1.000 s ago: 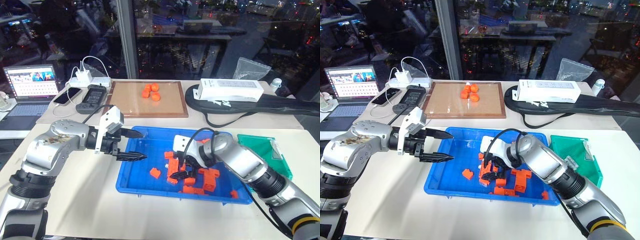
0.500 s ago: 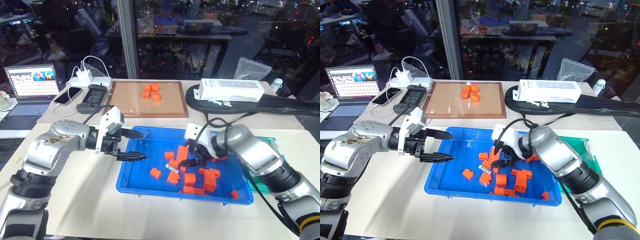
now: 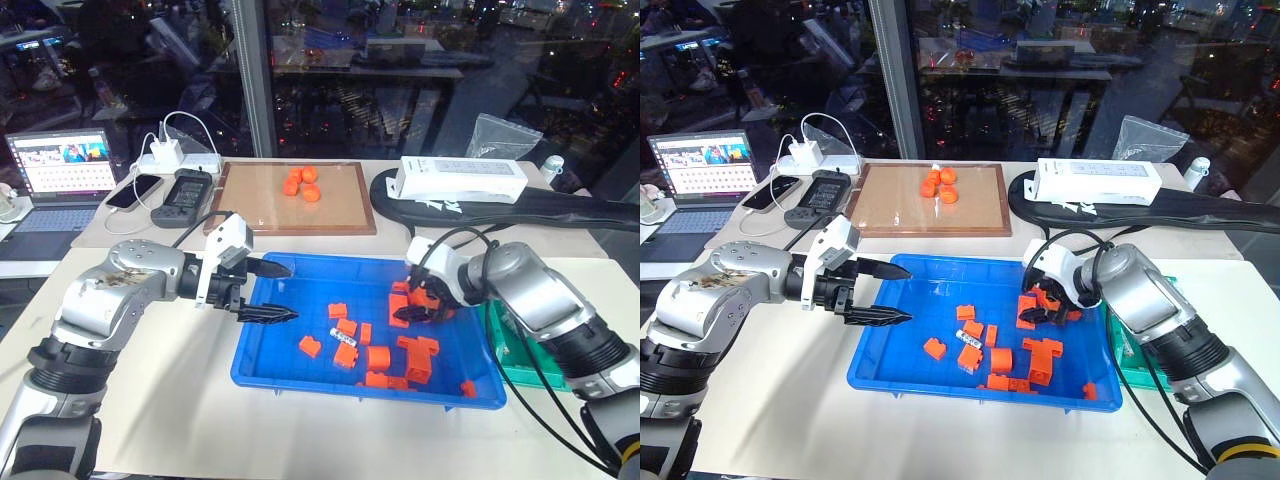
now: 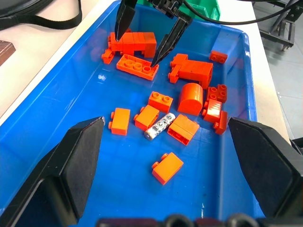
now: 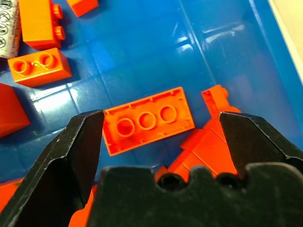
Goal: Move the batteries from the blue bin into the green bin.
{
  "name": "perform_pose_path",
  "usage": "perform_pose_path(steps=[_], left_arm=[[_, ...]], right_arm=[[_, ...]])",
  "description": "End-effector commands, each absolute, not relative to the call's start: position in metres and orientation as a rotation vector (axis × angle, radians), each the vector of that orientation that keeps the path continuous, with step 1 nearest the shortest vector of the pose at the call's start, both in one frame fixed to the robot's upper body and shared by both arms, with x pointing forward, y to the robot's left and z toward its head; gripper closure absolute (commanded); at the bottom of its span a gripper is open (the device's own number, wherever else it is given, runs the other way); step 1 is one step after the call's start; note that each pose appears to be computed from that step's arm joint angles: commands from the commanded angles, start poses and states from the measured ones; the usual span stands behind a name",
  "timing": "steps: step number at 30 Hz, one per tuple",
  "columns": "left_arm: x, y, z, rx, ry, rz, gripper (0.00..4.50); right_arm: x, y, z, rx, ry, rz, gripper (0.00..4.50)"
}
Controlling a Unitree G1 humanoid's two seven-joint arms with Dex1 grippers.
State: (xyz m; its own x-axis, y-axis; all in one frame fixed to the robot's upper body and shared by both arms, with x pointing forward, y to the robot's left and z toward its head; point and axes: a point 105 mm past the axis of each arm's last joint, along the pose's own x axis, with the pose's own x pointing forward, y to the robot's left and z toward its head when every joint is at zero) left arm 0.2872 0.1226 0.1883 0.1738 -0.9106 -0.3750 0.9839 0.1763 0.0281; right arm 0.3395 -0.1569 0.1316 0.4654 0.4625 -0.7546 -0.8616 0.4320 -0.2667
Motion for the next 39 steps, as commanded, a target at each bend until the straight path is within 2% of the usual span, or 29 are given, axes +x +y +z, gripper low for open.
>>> perform_pose_path(steps=[1, 4, 11, 19, 23, 27, 39], left_arm=[[0.288, 0.12, 0.199, 0.325, 0.248, -1.38, 0.0], [0.288, 0.12, 0.199, 0.327, 0.249, -1.38, 0.0], [0.287, 0.121, 0.198, 0.335, 0.258, -1.376, 0.0], [0.285, 0.122, 0.197, 0.336, 0.264, -1.373, 0.0], [0.285, 0.123, 0.197, 0.337, 0.266, -1.372, 0.0], [0.285, 0.123, 0.197, 0.337, 0.268, -1.374, 0.0], [0.285, 0.123, 0.198, 0.341, 0.268, -1.377, 0.0]], right_arm=[[0.339, -0.136, 0.163, -0.679, 0.524, 0.95, 0.04], [0.327, -0.108, 0.161, -0.642, 0.508, 1.05, 0.04], [0.311, -0.071, 0.135, -0.612, 0.538, 1.137, 0.04], [0.306, -0.057, 0.125, -0.589, 0.553, 1.152, 0.04], [0.308, -0.061, 0.125, -0.608, 0.555, 1.143, 1.07], [0.305, -0.063, 0.126, -0.635, 0.554, 1.156, 2.45], [0.313, -0.069, 0.111, -0.623, 0.599, 1.098, 2.45]])
